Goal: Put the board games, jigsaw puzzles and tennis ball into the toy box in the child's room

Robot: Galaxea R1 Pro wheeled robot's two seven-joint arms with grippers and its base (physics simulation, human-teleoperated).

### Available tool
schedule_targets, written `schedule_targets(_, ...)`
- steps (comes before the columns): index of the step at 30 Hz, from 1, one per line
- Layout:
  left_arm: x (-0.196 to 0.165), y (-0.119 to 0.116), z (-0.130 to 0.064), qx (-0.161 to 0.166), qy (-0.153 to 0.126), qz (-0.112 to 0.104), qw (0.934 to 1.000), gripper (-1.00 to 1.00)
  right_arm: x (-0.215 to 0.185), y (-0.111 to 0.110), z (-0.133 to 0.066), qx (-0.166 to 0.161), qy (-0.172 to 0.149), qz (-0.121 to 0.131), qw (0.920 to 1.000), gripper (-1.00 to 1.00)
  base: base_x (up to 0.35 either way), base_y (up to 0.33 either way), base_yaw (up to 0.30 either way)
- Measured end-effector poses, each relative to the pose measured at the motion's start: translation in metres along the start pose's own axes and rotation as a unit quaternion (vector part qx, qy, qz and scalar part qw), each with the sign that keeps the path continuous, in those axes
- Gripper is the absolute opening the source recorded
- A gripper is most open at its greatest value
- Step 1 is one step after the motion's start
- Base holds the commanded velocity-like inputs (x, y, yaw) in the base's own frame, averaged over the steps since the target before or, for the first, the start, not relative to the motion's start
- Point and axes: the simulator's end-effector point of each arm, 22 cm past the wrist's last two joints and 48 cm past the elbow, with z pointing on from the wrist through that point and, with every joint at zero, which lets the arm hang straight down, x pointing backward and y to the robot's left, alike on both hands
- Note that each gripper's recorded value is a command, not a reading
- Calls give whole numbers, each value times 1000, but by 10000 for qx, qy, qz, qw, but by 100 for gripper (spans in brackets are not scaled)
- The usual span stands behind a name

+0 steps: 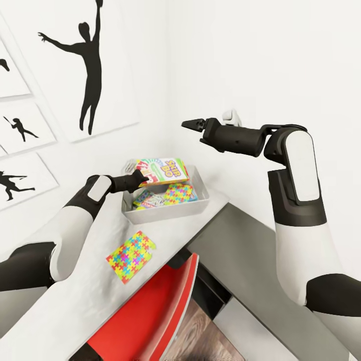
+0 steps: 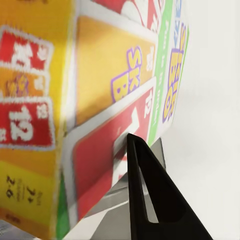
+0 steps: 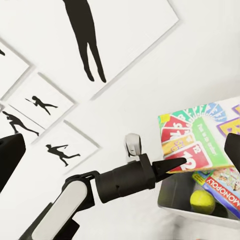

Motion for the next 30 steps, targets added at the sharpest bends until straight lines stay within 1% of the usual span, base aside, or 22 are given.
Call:
schedule_targets(15,5,13,10,-59,43,-38,10000,-100,9,-13,9,20,75,99,9999,100,0,0,0)
schedule_targets(30,17,25,21,-101,148,-88,9998,-100,17,-27,17,60,146,192,9997,100,0,0,0)
